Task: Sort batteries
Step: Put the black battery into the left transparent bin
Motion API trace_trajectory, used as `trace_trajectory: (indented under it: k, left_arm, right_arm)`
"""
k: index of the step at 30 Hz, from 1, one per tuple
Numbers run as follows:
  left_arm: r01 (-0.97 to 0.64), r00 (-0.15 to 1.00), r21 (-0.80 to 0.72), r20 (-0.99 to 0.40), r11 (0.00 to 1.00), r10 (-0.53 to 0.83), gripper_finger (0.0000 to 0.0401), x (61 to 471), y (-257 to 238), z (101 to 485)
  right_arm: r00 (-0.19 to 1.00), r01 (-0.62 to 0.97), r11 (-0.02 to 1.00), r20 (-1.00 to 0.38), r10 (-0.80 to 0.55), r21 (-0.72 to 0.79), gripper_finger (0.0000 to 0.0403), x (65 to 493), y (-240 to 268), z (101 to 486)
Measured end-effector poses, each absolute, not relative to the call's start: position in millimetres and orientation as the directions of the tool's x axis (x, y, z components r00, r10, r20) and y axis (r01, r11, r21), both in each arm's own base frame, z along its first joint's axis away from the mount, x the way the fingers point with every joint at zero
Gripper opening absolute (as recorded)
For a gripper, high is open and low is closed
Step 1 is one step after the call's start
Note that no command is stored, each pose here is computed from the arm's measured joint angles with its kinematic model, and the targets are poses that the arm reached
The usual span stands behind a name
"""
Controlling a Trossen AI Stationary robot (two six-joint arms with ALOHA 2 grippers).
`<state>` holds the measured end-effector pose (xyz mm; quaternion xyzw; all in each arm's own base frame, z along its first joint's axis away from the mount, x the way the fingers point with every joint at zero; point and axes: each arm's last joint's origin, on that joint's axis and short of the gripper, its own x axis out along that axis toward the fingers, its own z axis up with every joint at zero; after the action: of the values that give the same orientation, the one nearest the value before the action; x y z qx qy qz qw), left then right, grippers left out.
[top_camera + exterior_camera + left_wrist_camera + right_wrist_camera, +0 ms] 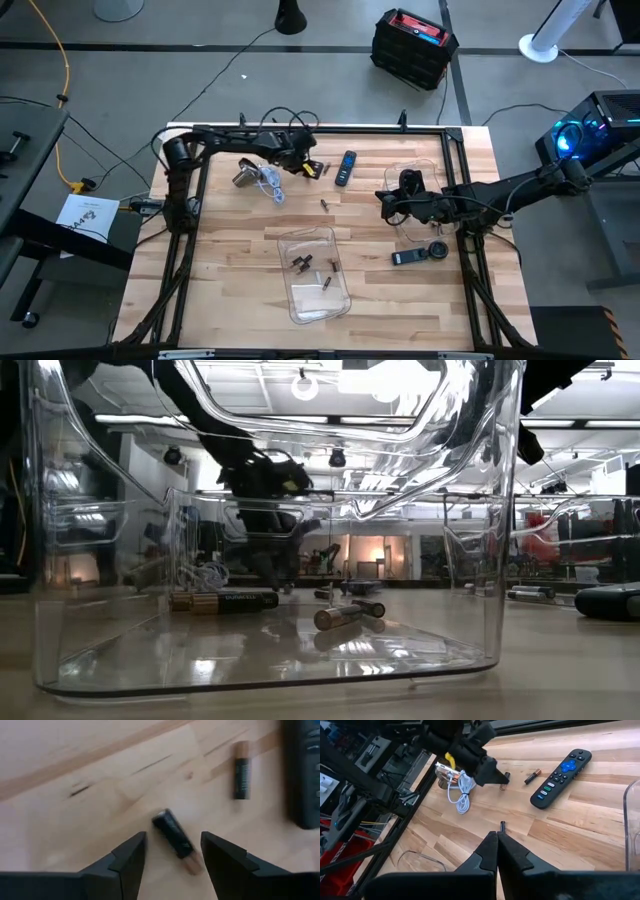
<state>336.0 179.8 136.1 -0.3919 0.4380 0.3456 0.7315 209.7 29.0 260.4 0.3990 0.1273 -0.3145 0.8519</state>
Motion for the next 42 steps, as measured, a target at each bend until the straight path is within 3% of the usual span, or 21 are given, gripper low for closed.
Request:
trace_trajectory:
  k: [6, 8, 11, 12, 16, 21, 28, 35, 42]
  left_arm:
    - [-0.850, 0.263, -0.179, -0.959, 0.495, 0.105, 0.0169, 348, 183, 119]
    - [-0.822, 0.231, -0.148, -0.969, 0.550, 0.085, 0.0129, 345, 183, 118]
    - [-0.797, 0.195, -0.113, -0.978, 0.593, 0.076, 0.0037, 340, 181, 124]
    - [-0.794, 0.193, -0.115, -0.979, 0.597, 0.068, 0.0028, 337, 180, 127]
    - [-0.766, 0.214, -0.113, -0.973, 0.633, 0.085, 0.0028, 327, 172, 157]
    - [-0.579, 0.439, -0.150, -0.886, 0.801, 0.152, 0.0028, 316, 150, 240]
    - [-0.112, 0.642, -0.237, -0.758, 0.965, -0.112, 0.0028, 298, 59, 313]
    - [0.300, 0.558, -0.175, -0.765, 0.938, -0.322, 0.0044, 300, -49, 305]
    - [0.326, 0.605, -0.069, -0.751, 0.943, -0.264, 0.0132, 330, -100, 280]
  right_arm:
    - [0.770, 0.637, 0.482, -0.468, -0.433, 0.602, 0.0000, 210, 29, 260]
    - [0.772, 0.634, 0.483, -0.469, -0.428, 0.603, 0.0000, 210, 29, 260]
    - [0.774, 0.633, 0.486, -0.472, -0.422, 0.603, 0.0000, 210, 29, 260]
    - [0.774, 0.633, 0.486, -0.472, -0.422, 0.603, 0.0000, 210, 29, 260]
    - [0.777, 0.629, 0.488, -0.476, -0.412, 0.605, 0.0000, 210, 30, 260]
    - [0.781, 0.625, 0.513, -0.481, -0.399, 0.589, 0.0000, 210, 30, 260]
    - [0.785, 0.618, 0.550, -0.486, -0.385, 0.562, 0.0000, 210, 30, 260]
    - [0.801, 0.586, 0.592, -0.507, -0.319, 0.553, 0.0000, 211, 32, 259]
    - [0.876, 0.461, 0.644, -0.429, -0.220, 0.611, 0.0000, 217, 36, 269]
